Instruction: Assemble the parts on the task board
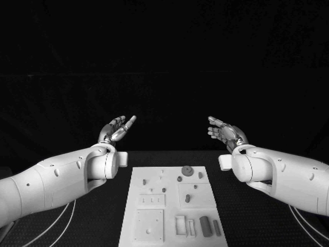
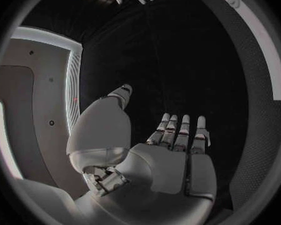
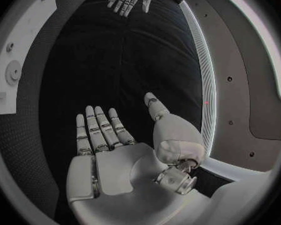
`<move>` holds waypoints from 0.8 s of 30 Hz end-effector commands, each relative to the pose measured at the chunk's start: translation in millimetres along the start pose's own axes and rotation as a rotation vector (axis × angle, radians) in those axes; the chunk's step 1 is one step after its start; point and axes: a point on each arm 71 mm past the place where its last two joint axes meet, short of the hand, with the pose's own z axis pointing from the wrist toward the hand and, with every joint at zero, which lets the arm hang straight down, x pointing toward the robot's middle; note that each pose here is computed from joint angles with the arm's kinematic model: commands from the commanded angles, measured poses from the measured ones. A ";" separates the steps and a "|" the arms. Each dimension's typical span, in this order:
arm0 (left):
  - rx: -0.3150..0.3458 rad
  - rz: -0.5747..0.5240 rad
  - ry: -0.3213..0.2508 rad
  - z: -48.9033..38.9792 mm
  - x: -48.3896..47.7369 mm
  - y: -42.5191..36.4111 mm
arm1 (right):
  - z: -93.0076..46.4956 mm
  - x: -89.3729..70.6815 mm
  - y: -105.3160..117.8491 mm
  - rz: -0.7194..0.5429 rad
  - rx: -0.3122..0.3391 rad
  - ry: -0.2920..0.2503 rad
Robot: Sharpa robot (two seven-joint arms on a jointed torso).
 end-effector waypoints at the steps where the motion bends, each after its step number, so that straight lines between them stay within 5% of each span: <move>1: -0.066 -0.059 0.088 13.5 -0.8 -2.1 | 10.6 2.8 -0.5 0.027 0.108 0.187; 6: -0.071 -0.053 0.087 29.1 -10.4 -10.6 | 23.8 -7.9 6.8 0.007 0.146 0.231; 13: -0.072 -0.051 0.087 34.0 -13.6 -13.8 | 29.4 -13.0 10.8 -0.004 0.163 0.251; 14: -0.101 -0.016 0.199 27.2 -13.9 -6.7 | 37.2 -23.9 7.4 -0.623 0.013 0.273; 24: -0.095 0.023 0.267 16.3 -14.9 -7.6 | 35.1 -22.4 8.6 -0.851 -0.052 0.307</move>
